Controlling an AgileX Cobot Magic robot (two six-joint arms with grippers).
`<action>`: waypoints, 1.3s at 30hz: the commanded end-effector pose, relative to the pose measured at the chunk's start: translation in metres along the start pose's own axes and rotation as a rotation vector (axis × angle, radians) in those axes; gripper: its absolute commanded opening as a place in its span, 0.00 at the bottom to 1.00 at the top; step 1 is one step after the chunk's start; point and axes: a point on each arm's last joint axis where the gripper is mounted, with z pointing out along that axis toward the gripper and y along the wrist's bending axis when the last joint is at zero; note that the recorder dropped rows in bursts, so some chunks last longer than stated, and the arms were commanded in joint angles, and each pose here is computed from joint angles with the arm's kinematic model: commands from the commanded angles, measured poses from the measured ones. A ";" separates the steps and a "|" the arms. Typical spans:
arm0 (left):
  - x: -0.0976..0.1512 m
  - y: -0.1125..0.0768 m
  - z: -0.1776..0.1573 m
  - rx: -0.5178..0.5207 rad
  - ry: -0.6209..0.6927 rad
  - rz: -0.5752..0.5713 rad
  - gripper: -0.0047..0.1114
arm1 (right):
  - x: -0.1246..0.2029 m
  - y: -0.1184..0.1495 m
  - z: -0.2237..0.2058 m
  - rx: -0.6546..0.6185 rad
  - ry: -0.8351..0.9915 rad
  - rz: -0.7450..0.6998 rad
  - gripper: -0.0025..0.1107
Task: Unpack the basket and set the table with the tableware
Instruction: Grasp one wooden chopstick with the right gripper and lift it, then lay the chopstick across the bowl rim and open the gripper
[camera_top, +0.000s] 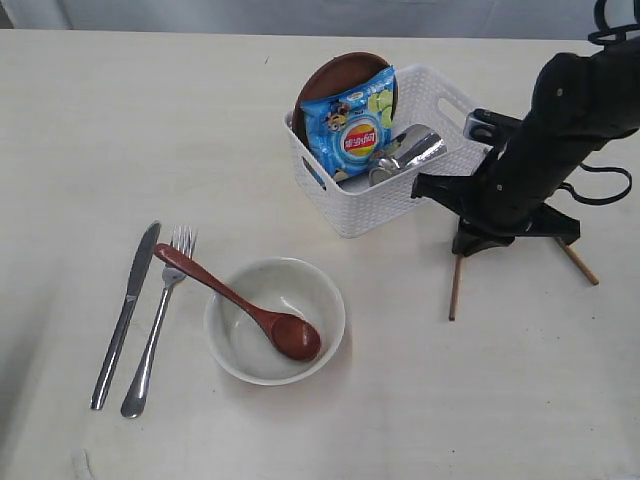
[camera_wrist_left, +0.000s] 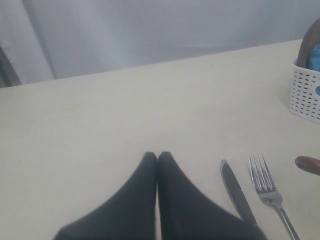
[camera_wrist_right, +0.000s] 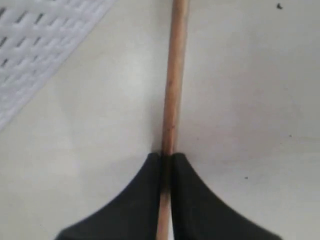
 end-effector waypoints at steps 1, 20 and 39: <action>0.000 0.000 0.000 -0.002 -0.007 -0.002 0.04 | 0.012 -0.012 0.000 0.100 0.101 -0.045 0.02; 0.000 0.000 0.000 -0.002 -0.007 -0.002 0.04 | 0.041 -0.010 -0.109 0.022 -0.029 -0.154 0.02; 0.000 0.000 0.000 -0.002 -0.007 -0.002 0.04 | 0.141 0.126 -0.110 -0.427 -0.021 -0.386 0.02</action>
